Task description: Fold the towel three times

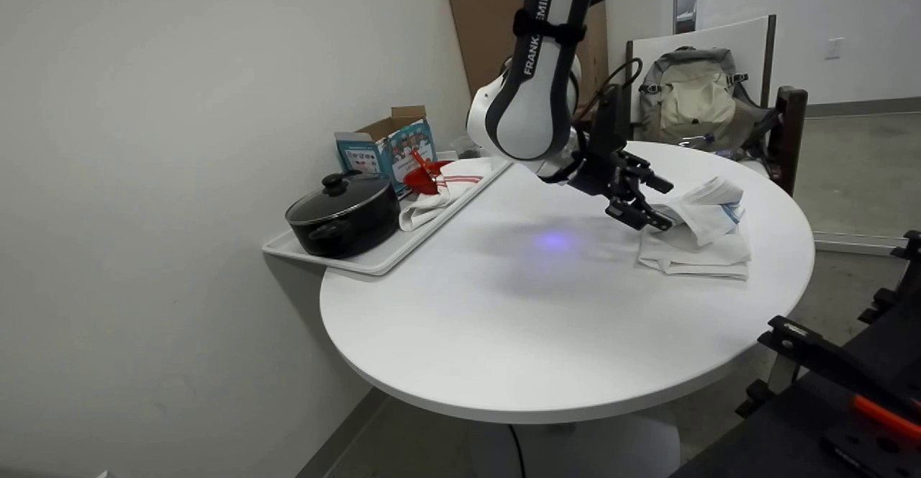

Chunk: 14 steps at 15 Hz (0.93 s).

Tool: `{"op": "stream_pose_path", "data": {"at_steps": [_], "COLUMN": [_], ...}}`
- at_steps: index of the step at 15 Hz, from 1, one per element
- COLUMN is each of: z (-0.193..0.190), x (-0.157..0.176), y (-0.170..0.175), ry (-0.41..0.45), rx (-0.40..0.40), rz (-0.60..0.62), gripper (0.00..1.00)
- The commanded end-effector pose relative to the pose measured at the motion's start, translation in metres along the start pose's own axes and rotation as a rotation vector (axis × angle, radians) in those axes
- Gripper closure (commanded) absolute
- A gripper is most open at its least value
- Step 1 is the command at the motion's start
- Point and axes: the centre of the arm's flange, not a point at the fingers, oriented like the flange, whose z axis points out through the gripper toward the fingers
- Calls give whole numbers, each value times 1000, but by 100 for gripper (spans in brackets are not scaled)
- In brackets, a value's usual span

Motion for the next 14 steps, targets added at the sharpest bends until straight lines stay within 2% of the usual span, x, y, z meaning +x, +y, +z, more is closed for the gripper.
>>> {"op": "stream_pose_path", "data": {"at_steps": [1, 4, 8, 11, 14], "z": [-21, -41, -54, -50, -44], "x": [-34, -61, -105, -139, -165], "y": [-4, -1, 20, 37, 39], "ry": [76, 130, 208, 302, 411], "rx": [71, 189, 351, 396, 348], "rz": [29, 50, 187, 310, 388], "gripper": [0, 0, 0, 0, 0]}}
